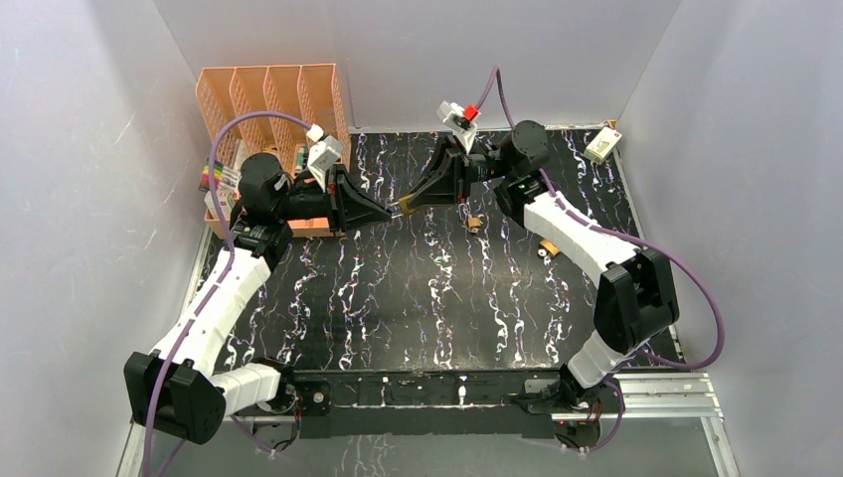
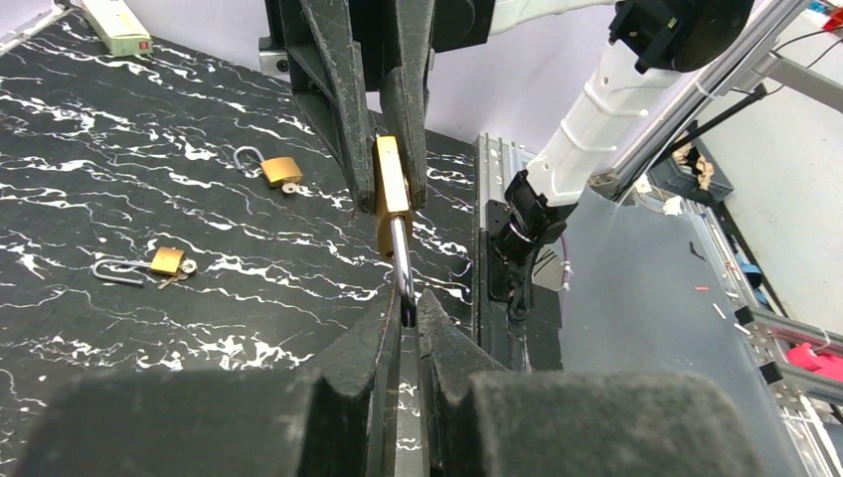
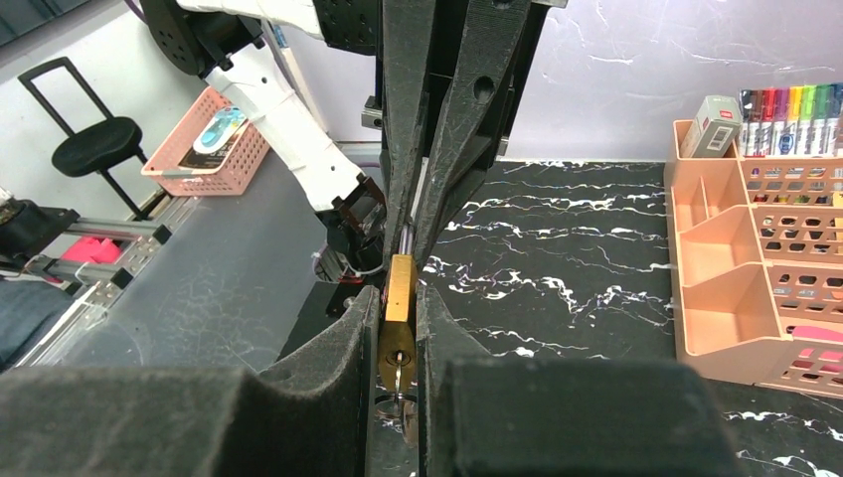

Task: Lock with the key
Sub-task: Lock the lock.

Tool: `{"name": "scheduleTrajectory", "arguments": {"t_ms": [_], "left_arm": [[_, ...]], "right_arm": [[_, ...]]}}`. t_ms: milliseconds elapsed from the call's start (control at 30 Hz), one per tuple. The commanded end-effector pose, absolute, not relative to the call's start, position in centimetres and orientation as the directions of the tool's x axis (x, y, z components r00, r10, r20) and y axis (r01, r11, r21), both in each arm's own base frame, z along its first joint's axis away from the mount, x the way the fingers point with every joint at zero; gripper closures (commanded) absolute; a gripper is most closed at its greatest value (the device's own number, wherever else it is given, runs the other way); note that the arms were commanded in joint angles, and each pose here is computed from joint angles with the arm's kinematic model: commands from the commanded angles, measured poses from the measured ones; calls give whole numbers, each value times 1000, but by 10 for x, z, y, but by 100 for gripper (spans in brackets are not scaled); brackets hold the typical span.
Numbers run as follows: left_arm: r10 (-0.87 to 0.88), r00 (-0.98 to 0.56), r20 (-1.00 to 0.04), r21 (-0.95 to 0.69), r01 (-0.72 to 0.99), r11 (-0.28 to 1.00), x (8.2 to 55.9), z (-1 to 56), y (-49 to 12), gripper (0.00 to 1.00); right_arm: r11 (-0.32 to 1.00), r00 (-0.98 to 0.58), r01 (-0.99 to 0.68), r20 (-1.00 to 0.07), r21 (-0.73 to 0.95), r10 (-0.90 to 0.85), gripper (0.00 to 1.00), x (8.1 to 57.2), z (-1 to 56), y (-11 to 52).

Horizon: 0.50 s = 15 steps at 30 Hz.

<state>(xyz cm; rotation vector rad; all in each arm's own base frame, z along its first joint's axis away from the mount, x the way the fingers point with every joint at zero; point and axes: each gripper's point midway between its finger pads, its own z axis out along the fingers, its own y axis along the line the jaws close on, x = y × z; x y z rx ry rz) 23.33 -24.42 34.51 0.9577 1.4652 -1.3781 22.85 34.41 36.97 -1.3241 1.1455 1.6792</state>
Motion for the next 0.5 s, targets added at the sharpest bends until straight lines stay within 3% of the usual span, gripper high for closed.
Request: {"name": "scheduleTrajectory", "arguments": {"t_ms": [0,467], "left_arm": [[-55,-211,-976,-218,962,166,246,360,-249,100],[-112,-240,-964,-247,968,48,232,374,-254,100]], "right_arm": [[-437,-127,-896,-989,78,82,100,187,417,350],[-427,-142,-900,-985,88,96,100,191,415,354]]}}
